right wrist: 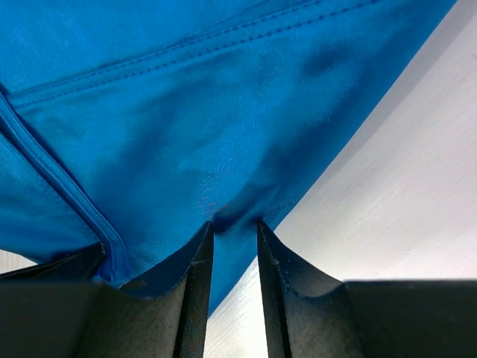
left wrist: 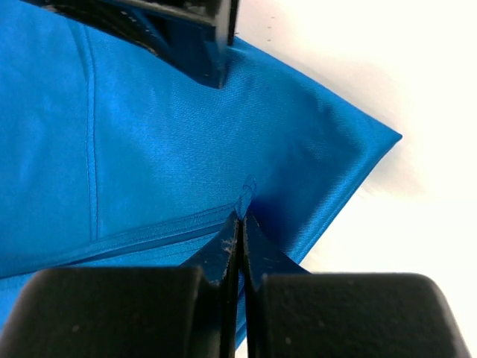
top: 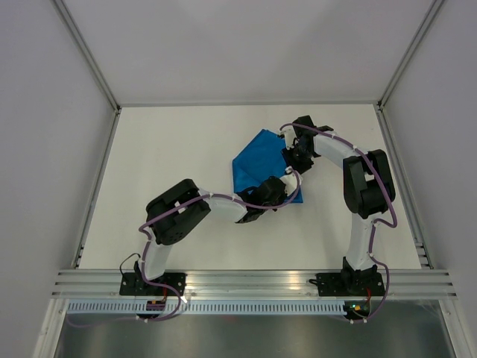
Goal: Fold the napkin, place the utensils inside, and roll it up
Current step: Fold the napkin
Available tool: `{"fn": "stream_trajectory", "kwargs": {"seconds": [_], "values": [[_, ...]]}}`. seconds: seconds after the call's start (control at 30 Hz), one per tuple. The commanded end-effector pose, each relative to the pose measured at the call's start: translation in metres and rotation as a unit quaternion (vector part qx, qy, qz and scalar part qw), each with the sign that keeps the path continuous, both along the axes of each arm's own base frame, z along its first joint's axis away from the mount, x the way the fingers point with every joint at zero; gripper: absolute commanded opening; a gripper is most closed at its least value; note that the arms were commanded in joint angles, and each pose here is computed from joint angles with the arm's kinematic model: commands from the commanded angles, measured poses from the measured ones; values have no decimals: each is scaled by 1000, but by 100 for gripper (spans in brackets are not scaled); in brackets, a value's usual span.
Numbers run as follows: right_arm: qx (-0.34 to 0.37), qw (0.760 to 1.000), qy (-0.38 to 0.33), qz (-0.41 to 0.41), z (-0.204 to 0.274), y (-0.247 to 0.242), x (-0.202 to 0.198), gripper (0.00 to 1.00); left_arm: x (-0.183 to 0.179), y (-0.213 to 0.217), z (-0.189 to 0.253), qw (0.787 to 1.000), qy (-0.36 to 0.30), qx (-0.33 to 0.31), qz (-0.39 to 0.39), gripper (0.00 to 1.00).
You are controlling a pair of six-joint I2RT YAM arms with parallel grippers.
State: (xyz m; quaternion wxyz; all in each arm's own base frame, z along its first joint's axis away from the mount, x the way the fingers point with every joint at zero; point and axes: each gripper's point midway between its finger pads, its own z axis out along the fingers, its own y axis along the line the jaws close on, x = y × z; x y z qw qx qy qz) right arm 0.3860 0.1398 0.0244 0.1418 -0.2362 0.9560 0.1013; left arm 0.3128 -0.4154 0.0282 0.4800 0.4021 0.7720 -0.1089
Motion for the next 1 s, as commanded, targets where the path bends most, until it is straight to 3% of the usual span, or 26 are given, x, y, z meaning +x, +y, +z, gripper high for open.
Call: {"fn": "stream_trajectory", "kwargs": {"seconds": [0.0, 0.73, 0.97], "values": [[-13, 1000, -7, -4, 7, -3, 1, 36, -12, -15, 17, 999, 1, -23, -42, 2], [-13, 1000, -5, -5, 7, -4, -1, 36, -37, -13, 35, 993, 5, -56, -100, 2], [-13, 1000, -5, -5, 8, -4, -1, 36, -37, -16, 17, 994, 27, -39, -98, 15]]}}
